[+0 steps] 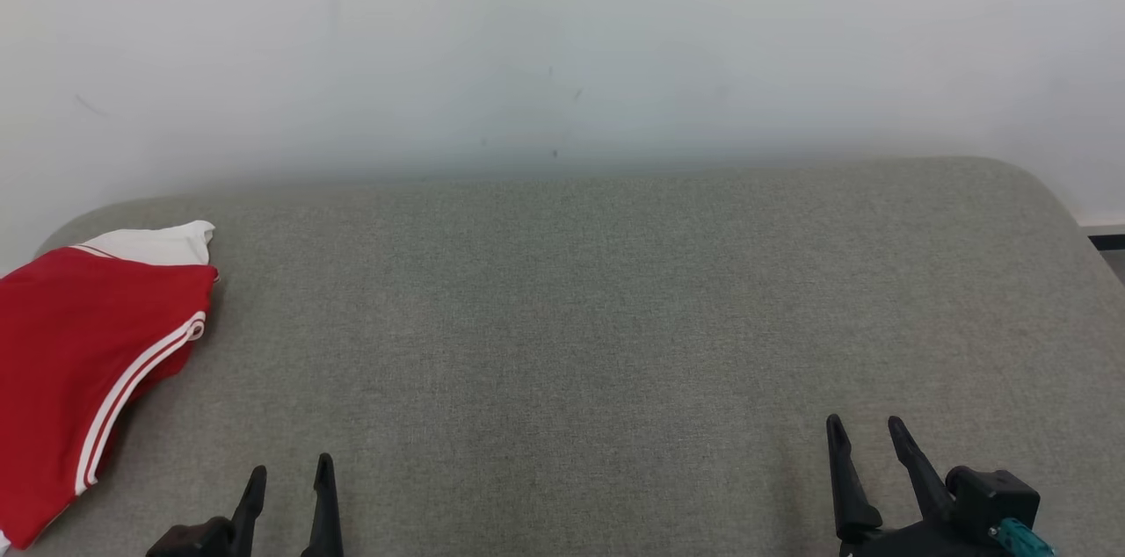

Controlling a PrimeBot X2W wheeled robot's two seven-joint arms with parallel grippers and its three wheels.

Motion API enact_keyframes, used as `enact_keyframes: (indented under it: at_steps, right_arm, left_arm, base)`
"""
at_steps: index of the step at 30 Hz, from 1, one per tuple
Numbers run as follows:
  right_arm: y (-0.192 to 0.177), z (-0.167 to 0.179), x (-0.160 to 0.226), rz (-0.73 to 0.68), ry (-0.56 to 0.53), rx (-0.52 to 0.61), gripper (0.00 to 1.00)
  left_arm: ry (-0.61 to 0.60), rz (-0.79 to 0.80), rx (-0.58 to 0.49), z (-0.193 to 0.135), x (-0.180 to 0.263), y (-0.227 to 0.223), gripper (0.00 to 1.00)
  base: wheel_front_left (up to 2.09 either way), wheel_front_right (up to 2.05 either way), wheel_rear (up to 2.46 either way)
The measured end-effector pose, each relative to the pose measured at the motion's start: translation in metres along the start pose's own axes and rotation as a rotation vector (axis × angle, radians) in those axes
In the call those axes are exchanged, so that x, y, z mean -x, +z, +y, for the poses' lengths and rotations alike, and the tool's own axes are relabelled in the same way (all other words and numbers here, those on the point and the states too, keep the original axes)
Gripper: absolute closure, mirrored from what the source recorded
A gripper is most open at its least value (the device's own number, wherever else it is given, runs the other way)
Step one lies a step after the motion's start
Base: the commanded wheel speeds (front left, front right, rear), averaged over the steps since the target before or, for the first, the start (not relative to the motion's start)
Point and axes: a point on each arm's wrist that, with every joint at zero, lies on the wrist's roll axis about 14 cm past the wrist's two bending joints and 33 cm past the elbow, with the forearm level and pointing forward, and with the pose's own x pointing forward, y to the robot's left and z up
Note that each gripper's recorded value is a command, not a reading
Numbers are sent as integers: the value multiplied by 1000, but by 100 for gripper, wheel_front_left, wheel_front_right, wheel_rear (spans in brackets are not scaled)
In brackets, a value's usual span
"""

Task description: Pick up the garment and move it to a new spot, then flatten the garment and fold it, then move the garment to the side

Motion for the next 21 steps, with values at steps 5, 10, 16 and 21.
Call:
enact_keyframes:
  at_steps: [5,10,16,21]
  right_arm:
    - [-2,2,1,4,11,32,0]
    - [-4,3,2,6,15,64,0]
    - [-4,4,4,-1,25,96,0]
    - [-3,7,5,-8,36,131,0]
  left_arm:
    - [-1,-4,-30,1,1,-1,0]
    - [-8,-14,-66,0,1,0,0]
    - [-18,-27,-97,-3,1,2,0]
    - [-25,-33,-130,-3,3,2,0]
  base:
    - [0,0,0]
    - [0,0,0]
    - [0,0,0]
    - [0,0,0]
